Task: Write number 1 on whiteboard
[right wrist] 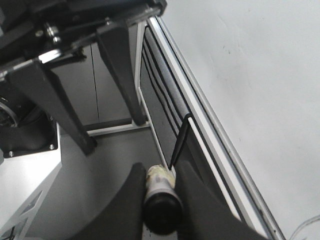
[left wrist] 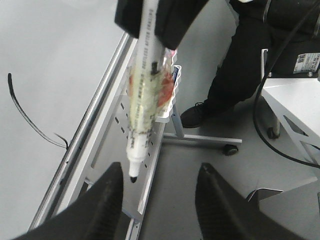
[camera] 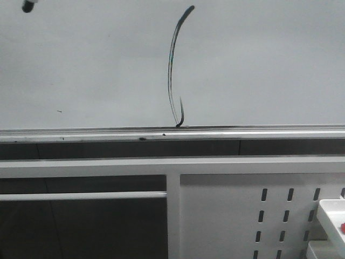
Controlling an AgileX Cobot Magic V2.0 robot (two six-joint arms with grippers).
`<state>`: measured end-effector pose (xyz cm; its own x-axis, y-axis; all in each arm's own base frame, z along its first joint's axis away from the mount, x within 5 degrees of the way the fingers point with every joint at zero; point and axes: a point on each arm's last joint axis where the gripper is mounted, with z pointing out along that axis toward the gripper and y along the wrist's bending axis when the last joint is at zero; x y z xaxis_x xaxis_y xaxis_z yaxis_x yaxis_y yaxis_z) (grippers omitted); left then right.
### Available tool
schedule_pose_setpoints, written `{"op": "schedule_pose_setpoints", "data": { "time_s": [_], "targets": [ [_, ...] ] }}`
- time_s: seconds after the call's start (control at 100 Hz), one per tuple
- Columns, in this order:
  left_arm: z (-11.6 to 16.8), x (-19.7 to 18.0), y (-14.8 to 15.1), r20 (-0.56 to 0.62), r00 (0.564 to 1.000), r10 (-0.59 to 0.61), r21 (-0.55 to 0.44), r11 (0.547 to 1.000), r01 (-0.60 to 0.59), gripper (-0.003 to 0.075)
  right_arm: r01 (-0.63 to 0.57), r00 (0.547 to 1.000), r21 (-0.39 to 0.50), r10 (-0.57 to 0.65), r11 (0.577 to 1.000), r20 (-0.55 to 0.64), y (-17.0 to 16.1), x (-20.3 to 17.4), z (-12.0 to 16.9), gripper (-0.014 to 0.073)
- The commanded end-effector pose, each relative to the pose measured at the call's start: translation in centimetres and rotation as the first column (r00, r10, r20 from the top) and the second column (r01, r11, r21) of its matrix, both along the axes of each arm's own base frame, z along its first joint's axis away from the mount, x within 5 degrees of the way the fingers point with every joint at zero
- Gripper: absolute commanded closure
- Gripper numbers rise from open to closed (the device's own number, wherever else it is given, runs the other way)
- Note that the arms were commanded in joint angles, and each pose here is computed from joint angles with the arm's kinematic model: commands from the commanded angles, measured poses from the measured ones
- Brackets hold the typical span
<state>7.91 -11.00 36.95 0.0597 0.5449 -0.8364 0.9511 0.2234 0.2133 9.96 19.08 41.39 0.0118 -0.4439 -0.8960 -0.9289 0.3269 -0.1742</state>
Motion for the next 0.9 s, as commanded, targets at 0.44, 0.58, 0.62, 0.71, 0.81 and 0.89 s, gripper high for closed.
{"op": "schedule_pose_setpoints", "data": {
  "time_s": [0.44,0.58,0.62,0.71,0.81,0.89],
  "targets": [
    [1.8,0.9,-0.7,0.011,0.998,0.054,-0.146,0.988,-0.052,0.0407,-0.054,0.994,0.147,0.039,0.988,0.098,1.9,-0.5,2.1,0.0667],
    [1.6,1.2,-0.9,-0.001,0.999,0.055,-0.139,0.989,-0.054,0.047,-0.054,0.994,0.147,0.039,0.988,0.098,1.9,-0.5,2.1,0.0667],
    [1.6,1.3,-1.0,-0.004,0.998,0.055,-0.136,0.989,-0.055,0.0505,-0.054,0.994,0.147,0.039,0.988,0.098,1.9,-0.5,2.1,0.0667],
    [1.5,1.5,-1.1,-0.012,0.998,0.055,-0.131,0.99,-0.056,0.0569,-0.056,0.994,0.147,0.042,0.988,0.098,1.9,-0.5,2.1,0.0667],
    [1.4,1.6,-1.2,-0.014,0.998,0.055,-0.129,0.99,-0.056,0.0587,-0.056,0.994,0.148,0.042,0.987,0.099,1.8,-0.6,2.1,0.0667],
    [1.3,1.7,-1.3,-0.02,0.998,0.054,-0.124,0.991,-0.056,0.0587,-0.056,0.994,0.148,0.042,0.987,0.099,1.8,-0.6,2.1,0.0667]
  ]
}}
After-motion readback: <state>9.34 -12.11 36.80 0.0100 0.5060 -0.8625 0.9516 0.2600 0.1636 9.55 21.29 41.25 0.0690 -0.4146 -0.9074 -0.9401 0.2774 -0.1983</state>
